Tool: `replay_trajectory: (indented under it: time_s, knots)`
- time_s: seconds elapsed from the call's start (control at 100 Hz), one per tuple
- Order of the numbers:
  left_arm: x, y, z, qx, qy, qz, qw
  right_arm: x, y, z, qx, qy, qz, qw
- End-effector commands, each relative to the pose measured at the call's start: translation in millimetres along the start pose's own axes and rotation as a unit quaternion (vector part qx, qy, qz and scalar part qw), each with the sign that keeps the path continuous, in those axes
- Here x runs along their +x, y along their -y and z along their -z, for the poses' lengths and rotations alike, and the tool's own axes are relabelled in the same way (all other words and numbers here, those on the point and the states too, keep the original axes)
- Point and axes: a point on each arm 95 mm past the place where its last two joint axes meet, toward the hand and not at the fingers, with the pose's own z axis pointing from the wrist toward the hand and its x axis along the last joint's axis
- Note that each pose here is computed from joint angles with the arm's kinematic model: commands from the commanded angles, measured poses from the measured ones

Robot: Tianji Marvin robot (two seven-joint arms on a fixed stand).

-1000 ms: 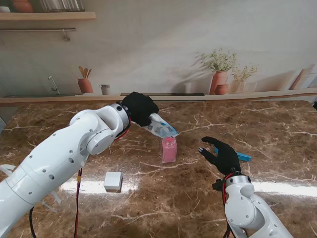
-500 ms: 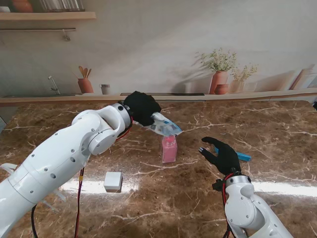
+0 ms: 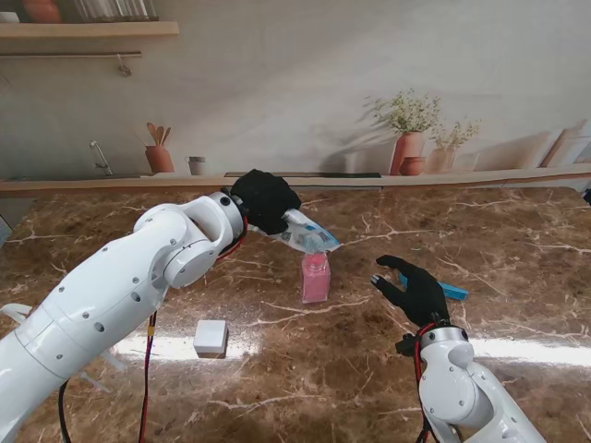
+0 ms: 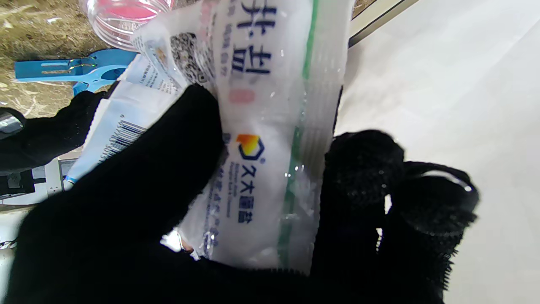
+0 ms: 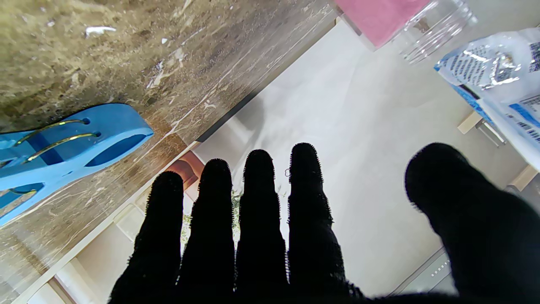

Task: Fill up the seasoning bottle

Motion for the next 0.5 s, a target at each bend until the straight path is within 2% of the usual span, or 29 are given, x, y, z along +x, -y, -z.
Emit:
replay_trajectory:
  time_s: [0.0,0.18,0.3,0.49]
  knots:
    - [-0.6,8.0,-0.4,-0.009,-0.003,-0.013,0.9999,-3.8,5.3,3.0,0.010,0.008,-0.002,0.9999]
    - [-0.7,7.5,-0.8,-0.013,0.001,-0.023,0.9997,-4.3,5.6,2.8,0.010,0.008,-0.003,0.9999]
    - [-0.6,5.0,-1.9,0.002,0.000,-0.006,1.0000,-4.6,6.1,2.9,0.012,0.008,-0.003,0.9999]
    - [-1.5,6.5,-1.4,0.002,-0.006,0.005,1.0000,-4.5,6.3,2.3,0.011,0.010,-0.005,0.9999]
